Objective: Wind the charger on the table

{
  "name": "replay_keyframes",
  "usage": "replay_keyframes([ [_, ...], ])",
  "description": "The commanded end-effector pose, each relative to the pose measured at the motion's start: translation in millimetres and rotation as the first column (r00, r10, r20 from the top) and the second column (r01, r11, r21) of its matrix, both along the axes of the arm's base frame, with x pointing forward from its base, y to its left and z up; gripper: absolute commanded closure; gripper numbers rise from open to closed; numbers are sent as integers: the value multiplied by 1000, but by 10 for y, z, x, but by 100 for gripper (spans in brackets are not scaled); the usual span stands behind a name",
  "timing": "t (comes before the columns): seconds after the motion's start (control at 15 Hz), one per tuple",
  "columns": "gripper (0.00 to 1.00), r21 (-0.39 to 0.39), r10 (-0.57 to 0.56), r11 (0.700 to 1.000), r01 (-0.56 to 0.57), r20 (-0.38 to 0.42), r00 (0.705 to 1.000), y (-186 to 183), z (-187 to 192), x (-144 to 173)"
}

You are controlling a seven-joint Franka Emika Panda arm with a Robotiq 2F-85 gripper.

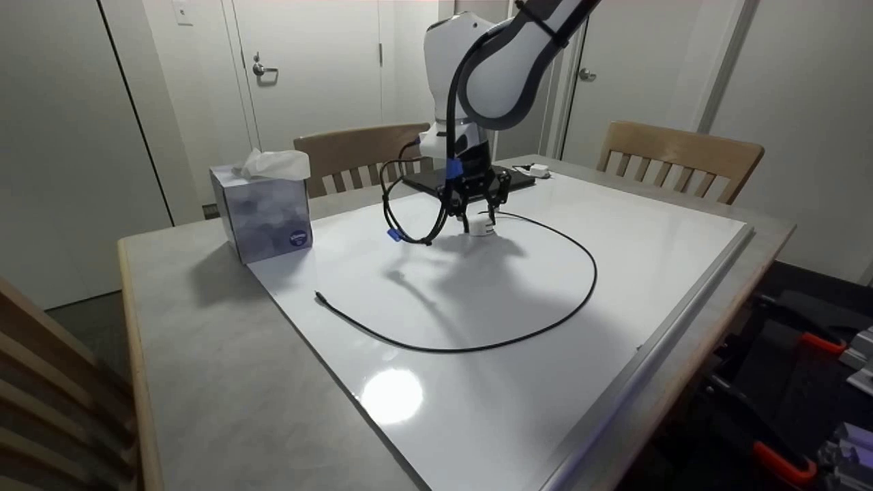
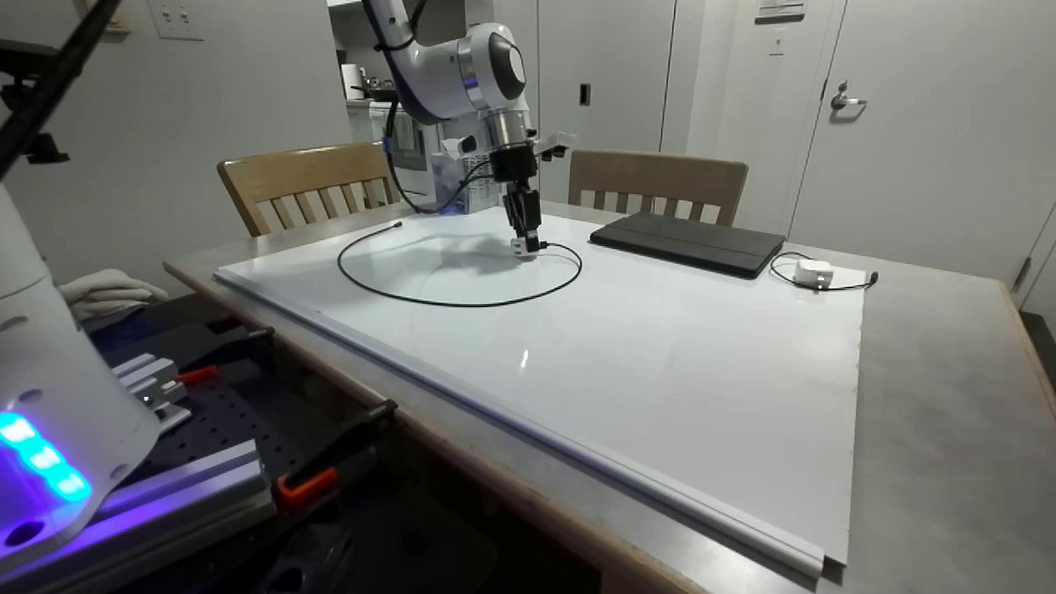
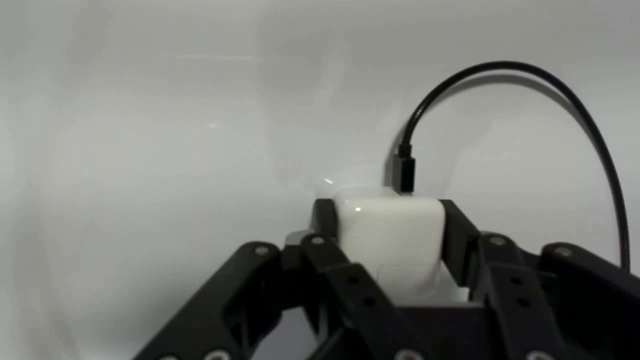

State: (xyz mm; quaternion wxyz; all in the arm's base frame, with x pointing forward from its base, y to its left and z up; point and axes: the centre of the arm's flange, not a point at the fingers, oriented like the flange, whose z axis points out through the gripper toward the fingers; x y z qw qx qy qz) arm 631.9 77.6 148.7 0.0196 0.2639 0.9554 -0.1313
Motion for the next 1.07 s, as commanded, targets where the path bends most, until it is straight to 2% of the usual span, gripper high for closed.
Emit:
replay_keyframes([
  [0.0,73,12,186,983,-186,-52,981,211,-100,-247],
  [0.2,73,-9,332,943,-333,-62,941,272,-84,-387],
  [0.4,73,-60,470,880,-472,-42,882,274,-19,-535],
  [0.47,48,-47,385,921,-387,-45,922,290,-12,-239],
  [0.6,48,-56,428,901,-430,-41,903,319,-11,-329],
  [0.73,48,-56,438,896,-440,-44,898,329,-14,-362],
  [0.8,73,-56,440,896,-442,-45,897,329,-14,-363],
  [1.0,73,-13,467,883,-468,-68,882,325,17,-423],
])
